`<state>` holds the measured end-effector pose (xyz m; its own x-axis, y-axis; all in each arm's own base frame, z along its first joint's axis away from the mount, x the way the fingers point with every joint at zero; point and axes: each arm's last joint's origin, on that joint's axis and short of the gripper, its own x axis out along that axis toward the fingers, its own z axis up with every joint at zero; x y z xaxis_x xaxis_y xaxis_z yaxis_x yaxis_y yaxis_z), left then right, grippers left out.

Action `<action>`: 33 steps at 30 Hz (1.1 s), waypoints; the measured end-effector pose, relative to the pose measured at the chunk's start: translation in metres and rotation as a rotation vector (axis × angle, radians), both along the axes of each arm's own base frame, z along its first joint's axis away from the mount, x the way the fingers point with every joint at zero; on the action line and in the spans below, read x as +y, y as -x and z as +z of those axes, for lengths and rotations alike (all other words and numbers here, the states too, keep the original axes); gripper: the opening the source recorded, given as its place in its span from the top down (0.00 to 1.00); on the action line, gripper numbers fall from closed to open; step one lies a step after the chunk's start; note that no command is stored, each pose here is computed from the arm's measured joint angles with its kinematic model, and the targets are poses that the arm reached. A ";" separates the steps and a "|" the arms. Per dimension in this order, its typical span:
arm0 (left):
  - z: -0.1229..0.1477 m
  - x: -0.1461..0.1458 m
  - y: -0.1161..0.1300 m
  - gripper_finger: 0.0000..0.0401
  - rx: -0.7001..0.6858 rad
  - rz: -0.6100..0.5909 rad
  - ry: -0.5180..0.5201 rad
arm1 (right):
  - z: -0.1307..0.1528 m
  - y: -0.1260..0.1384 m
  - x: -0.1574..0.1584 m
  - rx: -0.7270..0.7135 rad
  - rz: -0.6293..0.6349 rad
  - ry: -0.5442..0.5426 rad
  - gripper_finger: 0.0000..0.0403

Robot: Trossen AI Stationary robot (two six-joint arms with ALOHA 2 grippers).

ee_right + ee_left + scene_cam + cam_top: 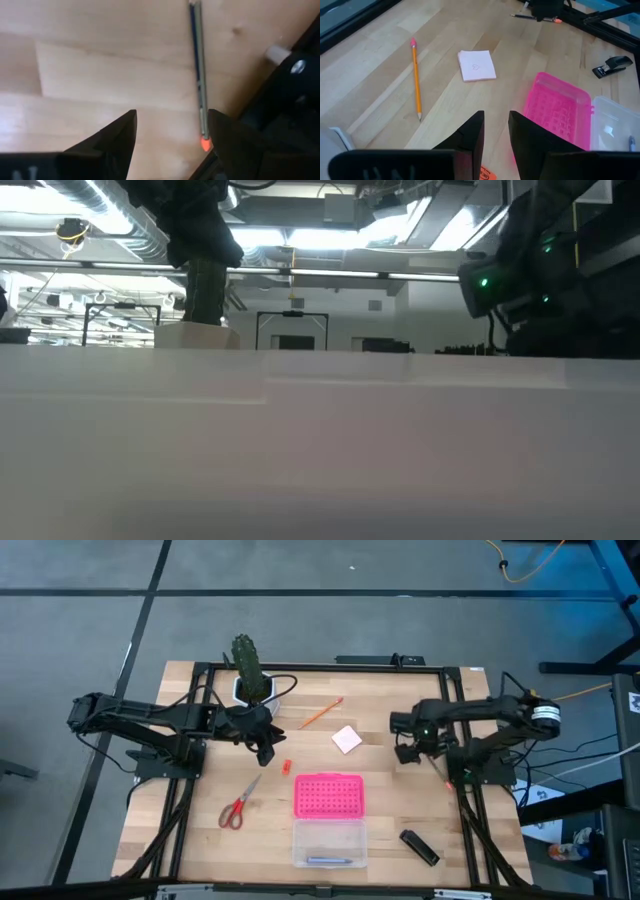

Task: Pack school essentials
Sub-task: Put the black pencil into the pencil case

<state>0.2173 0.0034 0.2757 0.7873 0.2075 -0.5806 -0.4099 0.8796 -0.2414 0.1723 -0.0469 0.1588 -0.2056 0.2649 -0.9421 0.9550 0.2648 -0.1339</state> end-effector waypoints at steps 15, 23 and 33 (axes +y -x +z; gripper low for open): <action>0.000 0.000 0.000 0.79 0.000 -0.001 0.000 | -0.055 0.019 -0.025 0.035 -0.001 -0.271 0.39; 0.000 0.000 0.000 0.79 0.003 0.000 0.000 | -0.054 0.010 -0.028 -0.065 0.069 -0.295 0.39; 0.000 0.000 0.000 0.79 0.003 0.000 0.000 | -0.054 0.000 -0.026 -0.135 -0.021 -0.310 0.39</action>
<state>0.2171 0.0033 0.2755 0.7856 0.2072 -0.5831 -0.4104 0.8797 -0.2403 0.1728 -0.0733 0.1050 -0.0760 0.5461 -0.8343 0.9643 0.2532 0.0779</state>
